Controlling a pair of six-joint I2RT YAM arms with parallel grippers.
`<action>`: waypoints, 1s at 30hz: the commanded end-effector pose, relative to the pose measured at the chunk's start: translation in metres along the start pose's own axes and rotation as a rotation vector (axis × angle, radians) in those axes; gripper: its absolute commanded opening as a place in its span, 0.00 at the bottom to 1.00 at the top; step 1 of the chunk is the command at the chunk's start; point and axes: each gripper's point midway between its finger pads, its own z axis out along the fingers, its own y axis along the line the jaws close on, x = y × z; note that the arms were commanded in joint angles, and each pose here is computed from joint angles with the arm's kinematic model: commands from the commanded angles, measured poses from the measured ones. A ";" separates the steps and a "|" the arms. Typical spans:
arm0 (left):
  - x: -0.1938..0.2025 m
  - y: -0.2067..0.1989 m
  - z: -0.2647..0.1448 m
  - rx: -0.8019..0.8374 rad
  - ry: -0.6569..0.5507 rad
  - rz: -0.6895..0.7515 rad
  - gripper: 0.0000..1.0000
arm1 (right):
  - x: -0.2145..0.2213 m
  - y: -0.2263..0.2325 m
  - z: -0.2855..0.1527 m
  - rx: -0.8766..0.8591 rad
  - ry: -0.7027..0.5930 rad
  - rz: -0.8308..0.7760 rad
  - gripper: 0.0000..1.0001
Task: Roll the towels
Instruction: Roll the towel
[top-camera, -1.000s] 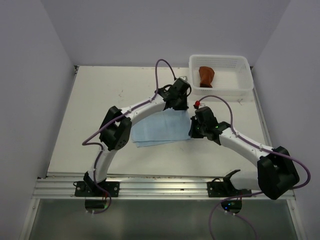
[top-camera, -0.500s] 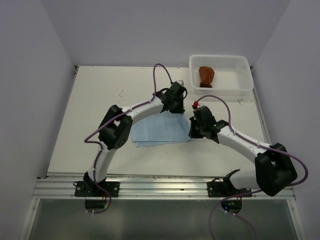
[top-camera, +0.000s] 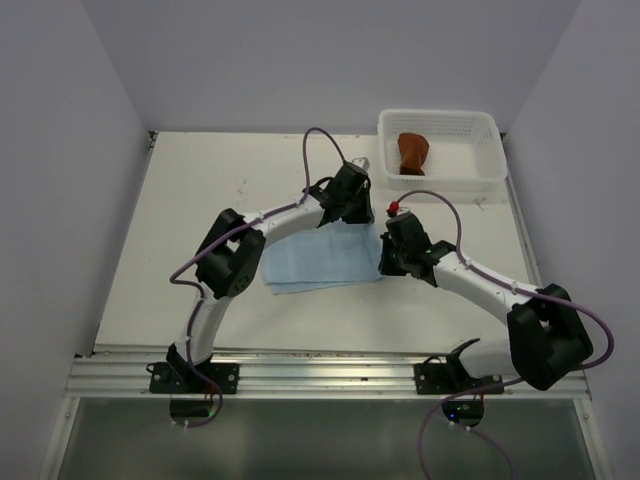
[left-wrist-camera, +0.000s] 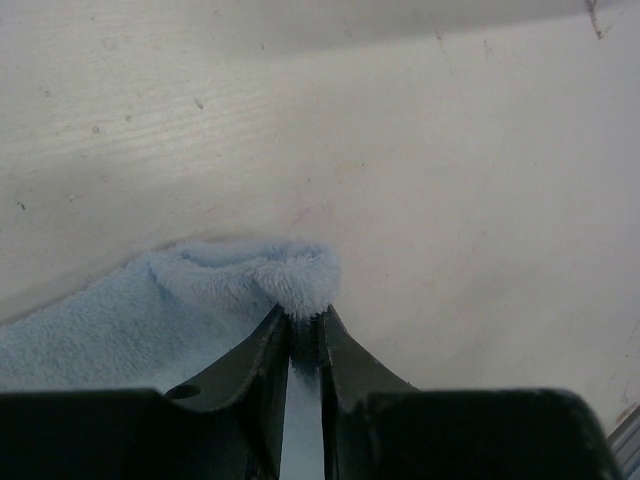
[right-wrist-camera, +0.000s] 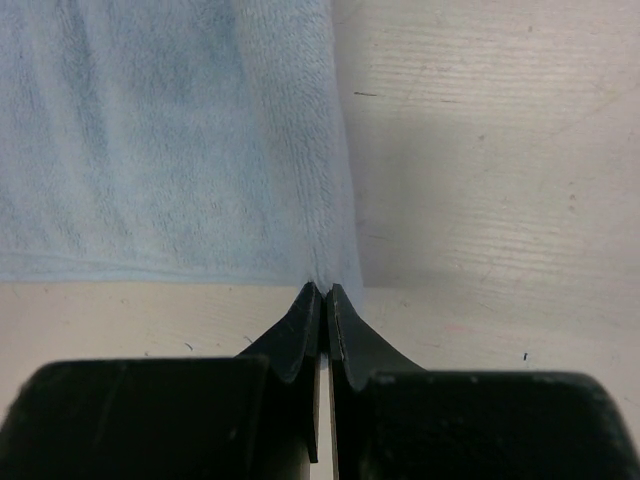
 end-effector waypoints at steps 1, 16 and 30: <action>-0.048 -0.032 -0.019 0.147 -0.144 0.027 0.20 | 0.002 -0.014 -0.005 0.080 -0.009 0.014 0.00; -0.037 -0.029 -0.007 0.187 -0.146 0.056 0.20 | 0.001 -0.014 0.009 0.091 -0.013 0.041 0.00; -0.035 -0.020 -0.005 0.174 -0.142 0.071 0.20 | 0.003 0.003 0.025 0.021 0.007 0.036 0.00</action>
